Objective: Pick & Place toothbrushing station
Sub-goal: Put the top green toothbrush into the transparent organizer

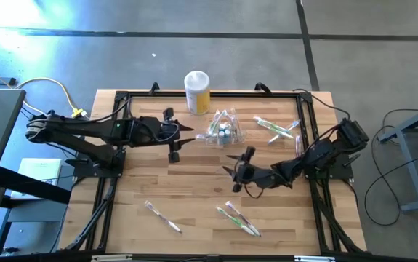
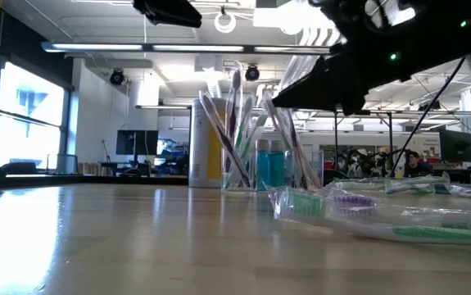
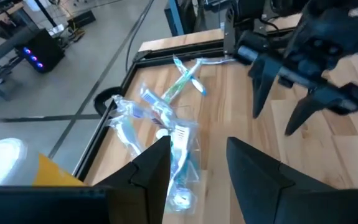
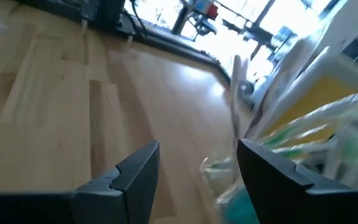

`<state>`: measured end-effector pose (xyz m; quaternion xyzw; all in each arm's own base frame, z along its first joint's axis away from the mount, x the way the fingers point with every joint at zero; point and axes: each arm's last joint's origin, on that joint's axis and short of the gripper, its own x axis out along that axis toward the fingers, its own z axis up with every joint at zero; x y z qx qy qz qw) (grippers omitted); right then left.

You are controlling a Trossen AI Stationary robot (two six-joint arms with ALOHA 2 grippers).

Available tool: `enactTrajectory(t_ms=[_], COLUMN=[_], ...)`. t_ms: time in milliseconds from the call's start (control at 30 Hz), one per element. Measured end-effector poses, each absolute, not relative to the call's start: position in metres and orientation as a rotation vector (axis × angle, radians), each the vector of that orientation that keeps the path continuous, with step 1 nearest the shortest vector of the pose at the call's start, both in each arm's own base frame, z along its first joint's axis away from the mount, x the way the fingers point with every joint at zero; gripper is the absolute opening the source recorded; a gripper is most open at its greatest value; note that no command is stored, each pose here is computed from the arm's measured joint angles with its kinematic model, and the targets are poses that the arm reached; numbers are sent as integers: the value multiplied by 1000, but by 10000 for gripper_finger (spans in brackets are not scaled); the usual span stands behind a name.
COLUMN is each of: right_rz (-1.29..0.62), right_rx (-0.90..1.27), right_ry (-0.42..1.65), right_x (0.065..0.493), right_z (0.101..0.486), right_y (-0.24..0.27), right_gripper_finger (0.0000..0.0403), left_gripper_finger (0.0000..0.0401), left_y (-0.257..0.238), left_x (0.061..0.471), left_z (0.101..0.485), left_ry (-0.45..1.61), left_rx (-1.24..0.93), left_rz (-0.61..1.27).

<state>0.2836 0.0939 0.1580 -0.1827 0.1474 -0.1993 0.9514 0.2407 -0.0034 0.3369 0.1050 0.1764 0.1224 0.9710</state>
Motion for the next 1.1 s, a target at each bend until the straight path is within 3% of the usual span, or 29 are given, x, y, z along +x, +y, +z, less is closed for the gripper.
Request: enactTrajectory(t_ms=[133,333,433,567,700,867,1100], right_rz=[-422,-663,-653,-448,-351,-477,-670], right_rx=[-425,-461,-363,-113,214,408,388], right_ry=[270,275,252,288,493,733,741], right_x=[270,236,221,205,189,168,162], right_z=[170,195,209,225,226,219,219], right_y=[115,126,122,109,73,33,0], right_gripper_finger=[208,208,208,208,208,208,208], left_gripper_finger=[150,150,150,150,150,150,149], left_y=[-3,-3,-3,-2,-4,-15,-23], left_x=[235,227,223,216,212,210,209], left_z=[340,337,329,320,314,307,276], left_ry=[351,408,489,596,660,694,727], left_rx=[209,168,134,81,45,62,83], left_rz=[246,256,259,276,286,245,212])
